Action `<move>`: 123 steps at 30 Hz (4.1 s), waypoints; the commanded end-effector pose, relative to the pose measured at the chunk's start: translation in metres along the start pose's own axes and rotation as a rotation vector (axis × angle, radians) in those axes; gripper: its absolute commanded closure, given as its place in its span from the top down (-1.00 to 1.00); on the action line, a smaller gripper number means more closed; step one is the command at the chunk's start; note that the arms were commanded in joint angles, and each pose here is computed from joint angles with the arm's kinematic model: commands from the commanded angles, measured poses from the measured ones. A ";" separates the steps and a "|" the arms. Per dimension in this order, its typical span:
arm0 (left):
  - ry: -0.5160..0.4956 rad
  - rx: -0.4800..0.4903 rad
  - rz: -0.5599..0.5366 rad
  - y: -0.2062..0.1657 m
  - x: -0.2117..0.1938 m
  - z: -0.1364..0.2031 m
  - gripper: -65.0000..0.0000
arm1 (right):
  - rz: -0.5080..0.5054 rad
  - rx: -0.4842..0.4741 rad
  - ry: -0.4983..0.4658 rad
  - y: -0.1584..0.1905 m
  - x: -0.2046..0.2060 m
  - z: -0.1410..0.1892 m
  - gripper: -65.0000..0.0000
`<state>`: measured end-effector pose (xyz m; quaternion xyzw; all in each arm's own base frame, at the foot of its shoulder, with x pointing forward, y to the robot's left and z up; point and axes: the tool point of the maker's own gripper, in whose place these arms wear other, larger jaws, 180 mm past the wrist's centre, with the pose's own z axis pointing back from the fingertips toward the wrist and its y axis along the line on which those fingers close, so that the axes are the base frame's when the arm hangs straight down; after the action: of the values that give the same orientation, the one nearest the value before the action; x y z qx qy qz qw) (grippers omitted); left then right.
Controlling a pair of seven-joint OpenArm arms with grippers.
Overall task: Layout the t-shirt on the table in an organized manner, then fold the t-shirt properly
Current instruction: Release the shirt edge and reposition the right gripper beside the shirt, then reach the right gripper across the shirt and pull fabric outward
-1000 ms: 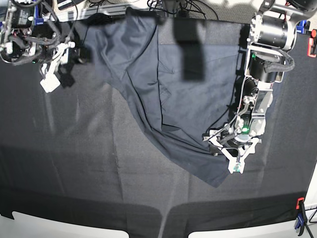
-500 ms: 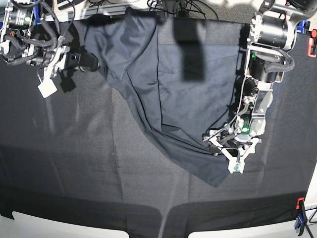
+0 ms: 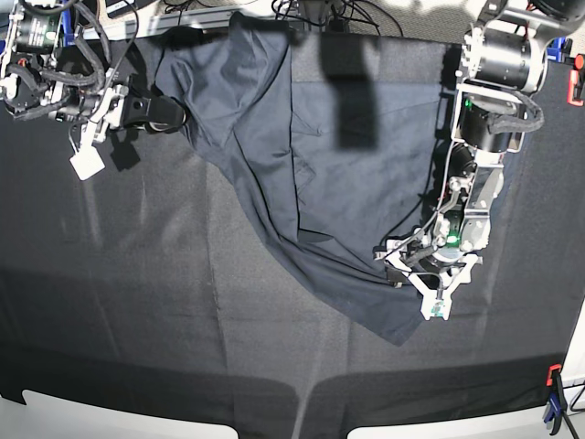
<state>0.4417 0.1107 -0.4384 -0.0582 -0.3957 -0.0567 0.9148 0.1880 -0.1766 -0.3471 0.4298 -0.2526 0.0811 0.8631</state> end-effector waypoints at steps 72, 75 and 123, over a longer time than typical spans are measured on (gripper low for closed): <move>0.037 0.001 0.002 0.003 -0.001 0.001 0.27 | 0.381 -0.190 -0.323 -0.001 0.179 0.066 -1.00; 0.037 0.002 0.002 0.003 -0.001 0.001 0.27 | 0.422 -0.253 -0.329 -0.004 0.199 0.070 -1.00; -0.072 -0.006 -0.001 0.005 0.113 0.009 0.27 | 0.651 -0.697 -0.423 0.006 0.485 0.032 -1.00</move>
<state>0.4955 0.1111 -0.3763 -0.0615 -0.3975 -0.0516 0.9141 0.5830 -0.2339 -0.1216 0.0258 -0.5118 0.1789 0.8399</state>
